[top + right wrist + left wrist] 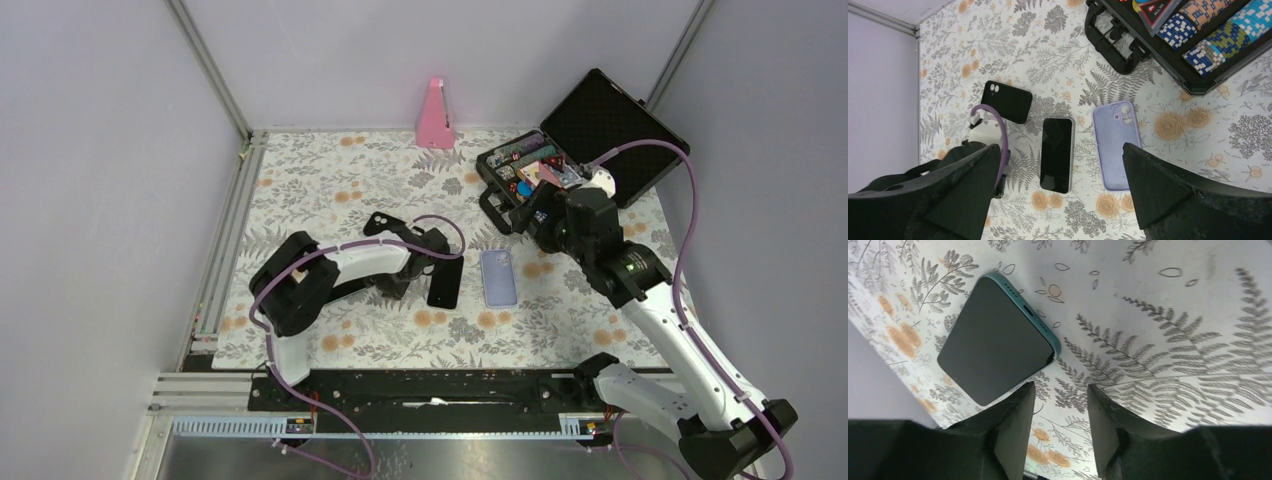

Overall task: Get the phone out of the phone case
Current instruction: Place the phone at the center of the board.

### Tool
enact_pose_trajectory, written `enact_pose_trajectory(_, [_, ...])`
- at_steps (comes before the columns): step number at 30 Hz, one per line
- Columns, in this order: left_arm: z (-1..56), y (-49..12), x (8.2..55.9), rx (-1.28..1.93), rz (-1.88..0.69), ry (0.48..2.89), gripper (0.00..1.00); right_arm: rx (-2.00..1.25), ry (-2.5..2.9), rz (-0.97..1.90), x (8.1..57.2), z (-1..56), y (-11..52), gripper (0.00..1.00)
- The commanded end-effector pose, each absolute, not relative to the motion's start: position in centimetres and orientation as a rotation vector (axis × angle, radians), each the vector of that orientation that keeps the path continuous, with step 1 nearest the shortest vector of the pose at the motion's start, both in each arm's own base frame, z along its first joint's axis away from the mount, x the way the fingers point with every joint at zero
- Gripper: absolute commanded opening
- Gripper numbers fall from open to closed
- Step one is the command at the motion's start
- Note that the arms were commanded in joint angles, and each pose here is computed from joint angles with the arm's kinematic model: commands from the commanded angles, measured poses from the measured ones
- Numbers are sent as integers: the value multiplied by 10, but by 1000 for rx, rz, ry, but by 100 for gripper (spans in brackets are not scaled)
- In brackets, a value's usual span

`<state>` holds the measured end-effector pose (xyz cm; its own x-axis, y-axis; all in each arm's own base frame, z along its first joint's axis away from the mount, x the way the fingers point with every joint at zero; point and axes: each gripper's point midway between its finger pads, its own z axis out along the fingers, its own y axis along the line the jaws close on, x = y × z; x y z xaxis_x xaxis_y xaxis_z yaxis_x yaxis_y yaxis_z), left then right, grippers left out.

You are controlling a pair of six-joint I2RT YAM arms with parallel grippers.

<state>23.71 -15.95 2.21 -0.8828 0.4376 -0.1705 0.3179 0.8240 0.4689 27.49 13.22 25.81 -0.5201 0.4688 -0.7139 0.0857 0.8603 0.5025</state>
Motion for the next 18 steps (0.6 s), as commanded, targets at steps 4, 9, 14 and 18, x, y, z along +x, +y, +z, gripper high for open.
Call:
enact_pose_trajectory(4, [90,-208,252,471,206,2634,74,377,2058,467,264,262,118,98])
enact_pose_trajectory(9, [178,-224,262,426,-59,2420,91,340,2016,391,254,269,100,99])
enact_pose_trajectory(14, [264,-199,256,317,-173,2177,99,338,1944,246,239,286,65,99])
enact_pose_trajectory(18, [318,-153,248,135,-151,2002,99,353,1852,140,225,307,35,99])
